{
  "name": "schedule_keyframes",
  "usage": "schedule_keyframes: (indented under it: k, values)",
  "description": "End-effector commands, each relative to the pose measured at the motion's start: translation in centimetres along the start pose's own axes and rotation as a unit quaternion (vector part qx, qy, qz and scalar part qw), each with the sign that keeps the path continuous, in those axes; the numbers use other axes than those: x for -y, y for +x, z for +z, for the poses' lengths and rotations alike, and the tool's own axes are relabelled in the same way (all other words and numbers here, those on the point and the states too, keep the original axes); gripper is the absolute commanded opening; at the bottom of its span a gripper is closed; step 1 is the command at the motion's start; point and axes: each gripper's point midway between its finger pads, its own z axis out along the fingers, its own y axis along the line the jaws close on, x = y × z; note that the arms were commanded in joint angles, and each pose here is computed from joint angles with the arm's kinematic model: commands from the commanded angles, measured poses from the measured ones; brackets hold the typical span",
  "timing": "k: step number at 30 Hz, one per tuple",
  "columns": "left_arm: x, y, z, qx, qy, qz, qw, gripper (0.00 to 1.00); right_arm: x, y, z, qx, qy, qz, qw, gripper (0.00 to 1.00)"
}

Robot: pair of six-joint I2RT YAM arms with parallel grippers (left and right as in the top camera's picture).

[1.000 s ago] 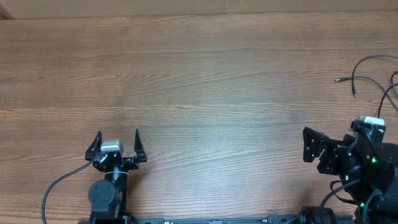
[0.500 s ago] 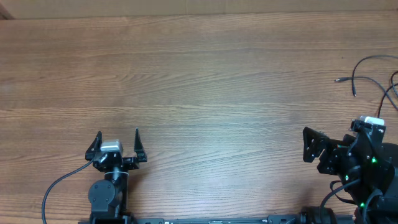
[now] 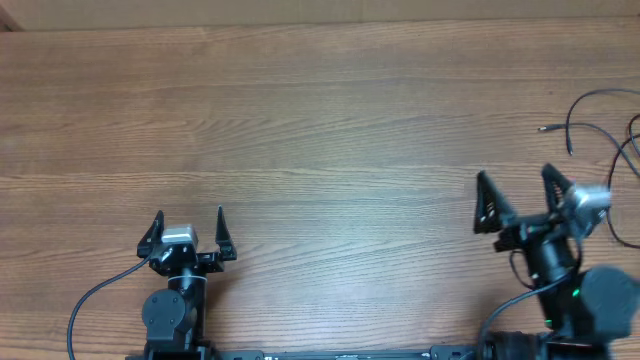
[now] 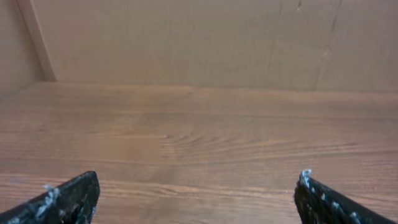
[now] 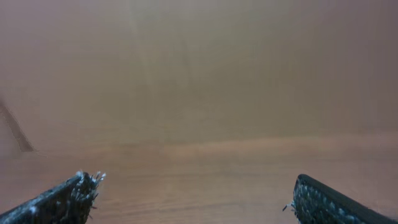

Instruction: Untangle cables

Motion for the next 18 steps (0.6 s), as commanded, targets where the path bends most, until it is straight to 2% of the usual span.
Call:
schedule_keyframes:
  k: [1, 6, 8, 9, 11, 18]
  values:
    - [-0.2, -0.1, 0.0, 0.004, -0.005, -0.007, 1.000, 1.00, -1.5, 1.9, -0.2, 0.029, -0.059, -0.019, 0.998, 1.00]
    - [-0.2, -0.1, 0.0, 0.004, -0.005, -0.007, 1.000, 1.00, -1.1, 3.4, 0.1, 0.048, -0.056, -0.132, 0.988, 1.00]
    - [-0.2, -0.1, 0.0, 0.004, -0.005, -0.007, 1.000, 1.00, -0.9, 4.1, 0.2, 0.045, -0.051, -0.205, 0.976, 1.00]
    - [-0.2, -0.1, 0.0, 0.004, -0.005, -0.007, 1.000, 1.00, -0.7, 4.7, 0.3, 0.043, -0.048, -0.267, 0.961, 1.00]
    - [-0.2, -0.1, 0.0, 0.004, -0.005, -0.007, 1.000, 0.99, -0.5, 5.6, 0.4, 0.037, -0.046, -0.318, 0.946, 1.00]
    - [-0.2, -0.1, 0.0, 0.004, -0.005, -0.007, 1.000, 1.00, -0.1, 7.2, 0.1, 0.051, -0.040, -0.322, 0.945, 1.00]
